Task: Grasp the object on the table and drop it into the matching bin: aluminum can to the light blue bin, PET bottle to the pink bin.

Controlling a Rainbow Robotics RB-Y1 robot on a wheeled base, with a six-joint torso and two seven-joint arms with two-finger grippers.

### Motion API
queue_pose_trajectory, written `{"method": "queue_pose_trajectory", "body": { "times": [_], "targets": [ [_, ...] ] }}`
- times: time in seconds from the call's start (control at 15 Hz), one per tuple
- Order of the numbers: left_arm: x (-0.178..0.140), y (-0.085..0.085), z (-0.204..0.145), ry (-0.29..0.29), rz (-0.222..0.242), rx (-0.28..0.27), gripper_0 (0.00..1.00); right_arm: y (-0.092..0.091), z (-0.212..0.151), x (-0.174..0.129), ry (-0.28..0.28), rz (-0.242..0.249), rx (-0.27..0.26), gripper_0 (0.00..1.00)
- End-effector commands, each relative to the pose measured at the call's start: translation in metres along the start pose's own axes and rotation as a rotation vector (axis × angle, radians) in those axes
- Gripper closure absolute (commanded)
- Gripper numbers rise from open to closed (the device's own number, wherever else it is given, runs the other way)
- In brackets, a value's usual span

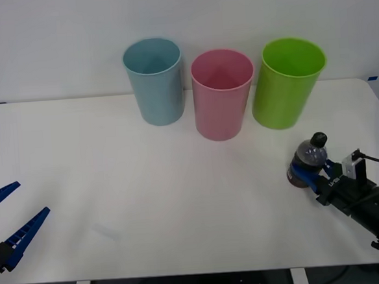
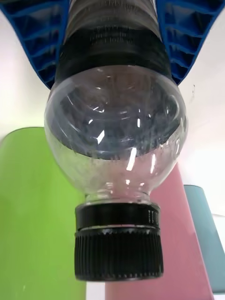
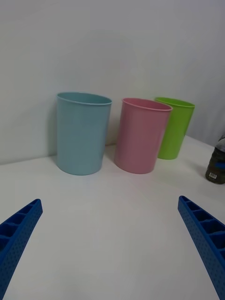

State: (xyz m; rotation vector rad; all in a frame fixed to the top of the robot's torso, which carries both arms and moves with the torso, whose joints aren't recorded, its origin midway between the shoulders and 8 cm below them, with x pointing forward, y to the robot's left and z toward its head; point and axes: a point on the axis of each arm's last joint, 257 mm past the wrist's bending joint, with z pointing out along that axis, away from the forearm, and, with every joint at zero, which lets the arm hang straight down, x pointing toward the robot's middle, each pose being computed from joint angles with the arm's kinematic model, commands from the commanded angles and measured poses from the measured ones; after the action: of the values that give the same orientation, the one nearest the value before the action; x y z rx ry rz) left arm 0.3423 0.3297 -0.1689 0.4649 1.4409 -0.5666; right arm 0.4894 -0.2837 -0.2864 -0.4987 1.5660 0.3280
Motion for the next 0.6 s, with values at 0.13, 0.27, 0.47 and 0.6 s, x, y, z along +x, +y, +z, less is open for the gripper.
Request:
{"method": "queue_pose_trajectory", "body": {
  "times": [0.13, 0.27, 0.47, 0.6],
  "targets": [
    [0.000, 0.000, 0.000, 0.000, 0.000, 0.000, 0.00, 0.001, 0.001, -0.006, -0.018, 0.008, -0.004, 1.00],
    [0.000, 0.000, 0.000, 0.000, 0.000, 0.000, 0.00, -0.001, 0.001, -0.011, -0.026, 0.010, -0.002, 1.00],
    [0.000, 0.000, 0.000, 0.000, 0.000, 0.000, 0.00, -0.002, 0.001, -0.026, -0.049, 0.019, -0.008, 1.00],
    [0.000, 0.000, 0.000, 0.000, 0.000, 0.000, 0.00, 0.000, -0.001, -0.041, -0.070, 0.068, -0.022, 1.00]
  ]
}}
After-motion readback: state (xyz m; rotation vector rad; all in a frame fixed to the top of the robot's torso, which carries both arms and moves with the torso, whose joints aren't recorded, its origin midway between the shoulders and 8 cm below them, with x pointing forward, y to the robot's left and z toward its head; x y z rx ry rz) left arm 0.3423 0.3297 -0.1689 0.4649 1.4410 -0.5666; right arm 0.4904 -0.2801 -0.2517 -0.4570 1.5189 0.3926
